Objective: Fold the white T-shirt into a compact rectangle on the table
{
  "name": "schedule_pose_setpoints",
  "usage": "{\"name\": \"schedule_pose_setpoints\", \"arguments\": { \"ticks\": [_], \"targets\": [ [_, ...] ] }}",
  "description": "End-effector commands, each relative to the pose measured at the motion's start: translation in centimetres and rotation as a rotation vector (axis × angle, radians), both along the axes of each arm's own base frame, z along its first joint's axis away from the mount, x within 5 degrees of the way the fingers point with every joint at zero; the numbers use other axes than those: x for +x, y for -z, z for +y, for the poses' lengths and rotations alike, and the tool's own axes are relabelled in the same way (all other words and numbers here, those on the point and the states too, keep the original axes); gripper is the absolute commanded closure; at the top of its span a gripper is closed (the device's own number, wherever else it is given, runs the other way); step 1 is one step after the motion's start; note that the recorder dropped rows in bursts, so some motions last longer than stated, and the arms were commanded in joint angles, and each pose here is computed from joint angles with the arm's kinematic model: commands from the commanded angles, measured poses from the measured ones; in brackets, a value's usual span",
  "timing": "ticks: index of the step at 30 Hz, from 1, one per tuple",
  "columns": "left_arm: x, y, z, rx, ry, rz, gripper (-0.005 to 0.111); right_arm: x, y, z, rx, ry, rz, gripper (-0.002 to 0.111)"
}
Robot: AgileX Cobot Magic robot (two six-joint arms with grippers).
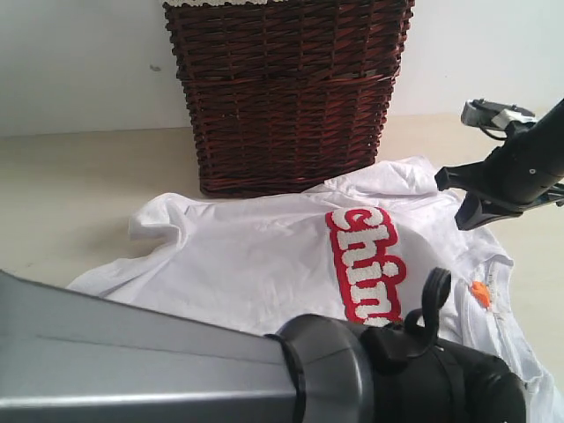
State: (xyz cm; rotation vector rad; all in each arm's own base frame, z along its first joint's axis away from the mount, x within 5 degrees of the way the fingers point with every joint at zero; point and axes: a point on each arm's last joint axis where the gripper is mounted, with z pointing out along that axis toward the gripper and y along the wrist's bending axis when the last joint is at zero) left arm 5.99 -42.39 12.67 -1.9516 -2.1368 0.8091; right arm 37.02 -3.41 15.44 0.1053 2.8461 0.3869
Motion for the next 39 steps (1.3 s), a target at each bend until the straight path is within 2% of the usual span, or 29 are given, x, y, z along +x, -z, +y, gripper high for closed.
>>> {"name": "schedule_pose_setpoints", "arguments": {
  "ticks": [1,7,16,23,27,30,35,39],
  "targets": [
    [-0.5,-0.1,-0.2,-0.019,-0.003,-0.006,0.107,1.7,2.0,-1.3,-0.109,0.039,0.017,0.108],
    [-0.8,0.5,-0.3,0.0,-0.009,0.019,0.107,3.1,4.4,-2.0,-0.15,0.052,0.069,0.108],
    [-2.7,2.0,0.3,0.083,0.085,0.072,0.107,4.9,6.0,-2.5,-0.18,0.028,0.07,0.108],
    [-3.3,2.0,0.8,0.121,0.121,0.103,0.107,6.4,4.9,-3.1,-0.229,0.016,0.019,0.108],
    [-4.7,1.8,1.1,0.155,0.171,0.141,0.107,7.6,3.7,-4.1,-0.265,0.056,-0.025,0.108],
    [-5.8,1.6,1.4,0.157,0.195,0.141,0.107,8.2,3.4,-4.0,-0.242,0.058,-0.005,0.108],
    [-4.9,-0.5,2.0,0.084,0.155,0.085,0.107,8.3,0.9,-3.1,-0.153,0.019,-0.016,0.108],
    [-2.5,-4.7,3.3,-0.022,0.086,0.034,0.107,7.4,-2.0,-3.0,-0.16,0.026,-0.08,0.108]
  ]
}}
